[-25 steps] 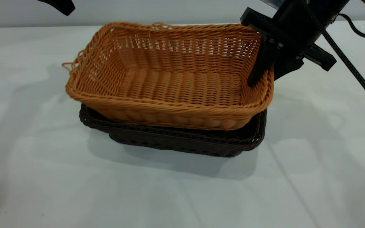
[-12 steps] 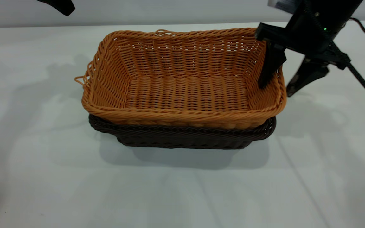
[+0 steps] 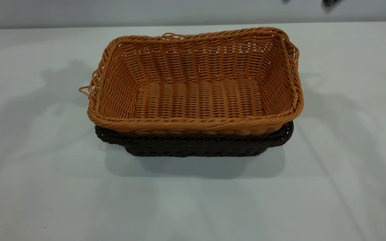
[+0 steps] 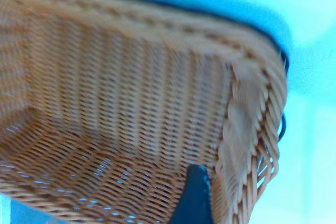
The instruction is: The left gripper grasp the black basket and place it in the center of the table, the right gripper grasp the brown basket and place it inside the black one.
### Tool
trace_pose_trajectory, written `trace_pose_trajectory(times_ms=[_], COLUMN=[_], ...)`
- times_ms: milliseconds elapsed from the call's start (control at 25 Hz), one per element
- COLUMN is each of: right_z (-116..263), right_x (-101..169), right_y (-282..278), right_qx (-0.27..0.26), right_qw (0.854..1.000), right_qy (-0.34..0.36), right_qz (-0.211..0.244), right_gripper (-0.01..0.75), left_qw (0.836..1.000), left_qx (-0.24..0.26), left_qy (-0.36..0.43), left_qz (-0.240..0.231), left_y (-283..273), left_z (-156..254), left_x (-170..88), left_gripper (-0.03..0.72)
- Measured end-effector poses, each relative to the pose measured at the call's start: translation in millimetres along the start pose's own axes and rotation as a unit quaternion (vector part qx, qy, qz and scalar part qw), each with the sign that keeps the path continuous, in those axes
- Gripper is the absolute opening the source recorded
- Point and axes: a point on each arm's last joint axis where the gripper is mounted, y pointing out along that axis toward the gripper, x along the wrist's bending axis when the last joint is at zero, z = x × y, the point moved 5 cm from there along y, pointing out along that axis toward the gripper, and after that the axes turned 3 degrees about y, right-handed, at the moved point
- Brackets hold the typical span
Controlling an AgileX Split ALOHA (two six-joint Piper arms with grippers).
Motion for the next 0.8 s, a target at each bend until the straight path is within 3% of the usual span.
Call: trace_pose_trajectory(times_ms=[200,440,640,800], right_z=[9.6,57.8,104.0,145.7], right_x=[37.2,73.1,83.2,81.8], right_y=[-97.0,-196.1,-233.3,-239.6], right_qx=[-0.078,-0.149,-0.188,-0.194], right_qw=[0.996,0.982,0.973,0.971], right_qy=[-0.052,-0.114,-0.134,-0.138], right_qz=[-0.011,-0.019,-0.02,-0.02], right_gripper=[0.59,0.59,0.59,0.59], left_qw=[0.997,0.992,0.989,0.981], left_qx=[-0.052,-0.089,-0.085,-0.114], left_qy=[-0.032,-0.072,-0.119,-0.147], left_qz=[-0.041,-0.045,-0.024,-0.044], left_y=[-96.2,-202.9,-266.7,-299.7], left_z=[-24.4,-24.8,-4.5,3.2], left_x=[-11.4,-52.5,-94.5,-109.2], left_gripper=[0.548,0.548,0.548,0.548])
